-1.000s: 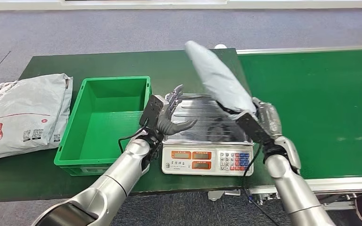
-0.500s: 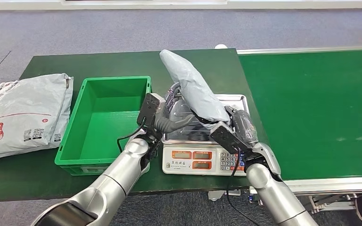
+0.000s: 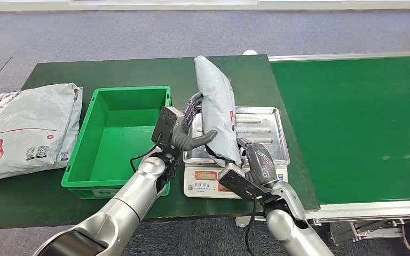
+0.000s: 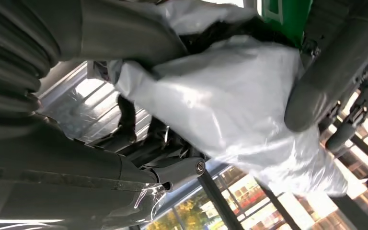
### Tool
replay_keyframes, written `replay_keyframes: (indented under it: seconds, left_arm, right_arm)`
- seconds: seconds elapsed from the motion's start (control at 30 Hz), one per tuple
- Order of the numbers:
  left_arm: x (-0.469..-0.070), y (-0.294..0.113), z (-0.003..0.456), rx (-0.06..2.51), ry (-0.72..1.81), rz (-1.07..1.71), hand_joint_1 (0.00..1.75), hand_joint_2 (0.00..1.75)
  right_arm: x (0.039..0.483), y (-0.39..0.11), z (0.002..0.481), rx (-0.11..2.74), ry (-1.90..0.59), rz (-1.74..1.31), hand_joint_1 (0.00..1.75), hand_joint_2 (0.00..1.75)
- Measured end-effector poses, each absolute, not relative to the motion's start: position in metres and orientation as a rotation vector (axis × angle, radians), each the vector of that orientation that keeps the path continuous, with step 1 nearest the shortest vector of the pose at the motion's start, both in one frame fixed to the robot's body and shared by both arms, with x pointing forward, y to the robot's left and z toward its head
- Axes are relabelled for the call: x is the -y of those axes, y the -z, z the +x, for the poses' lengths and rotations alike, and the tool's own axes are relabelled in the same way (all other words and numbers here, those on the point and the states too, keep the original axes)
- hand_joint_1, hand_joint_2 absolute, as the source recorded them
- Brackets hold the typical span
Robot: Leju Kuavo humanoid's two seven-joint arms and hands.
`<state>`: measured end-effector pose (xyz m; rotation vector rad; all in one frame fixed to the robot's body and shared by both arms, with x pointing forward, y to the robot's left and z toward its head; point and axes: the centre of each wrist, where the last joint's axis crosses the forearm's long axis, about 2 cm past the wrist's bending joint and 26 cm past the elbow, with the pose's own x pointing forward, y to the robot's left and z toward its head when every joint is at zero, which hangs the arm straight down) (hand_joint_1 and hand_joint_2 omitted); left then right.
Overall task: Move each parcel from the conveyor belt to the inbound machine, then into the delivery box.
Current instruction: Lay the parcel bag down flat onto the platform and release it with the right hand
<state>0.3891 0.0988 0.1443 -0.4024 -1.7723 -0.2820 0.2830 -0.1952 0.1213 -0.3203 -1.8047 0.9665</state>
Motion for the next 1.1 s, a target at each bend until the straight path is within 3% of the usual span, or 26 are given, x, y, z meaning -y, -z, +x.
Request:
replay_keyframes:
  seconds: [0.3, 0.7, 0.9, 1.1]
  left_arm:
    - [-0.101, -0.141, 0.388, 1.817, 0.244, -0.327, 0.00, 1.75]
    - [-0.108, -0.126, 0.381, 1.804, 0.184, -0.322, 0.00, 1.75]
    - [-0.108, -0.126, 0.381, 1.834, 0.222, -0.269, 0.00, 1.75]
    - [-0.106, -0.126, 0.380, 1.873, 0.344, -0.204, 0.00, 1.75]
  right_arm:
    - [0.232, -0.118, 0.281, 1.820, -0.660, 0.001, 0.00, 1.75]
    - [0.272, -0.140, 0.324, 1.884, -0.573, -0.019, 0.00, 1.75]
    - [0.295, -0.138, 0.339, 1.893, -0.296, 0.175, 0.00, 1.75]
    - [0.318, -0.118, 0.345, 1.858, -0.163, 0.119, 0.00, 1.75]
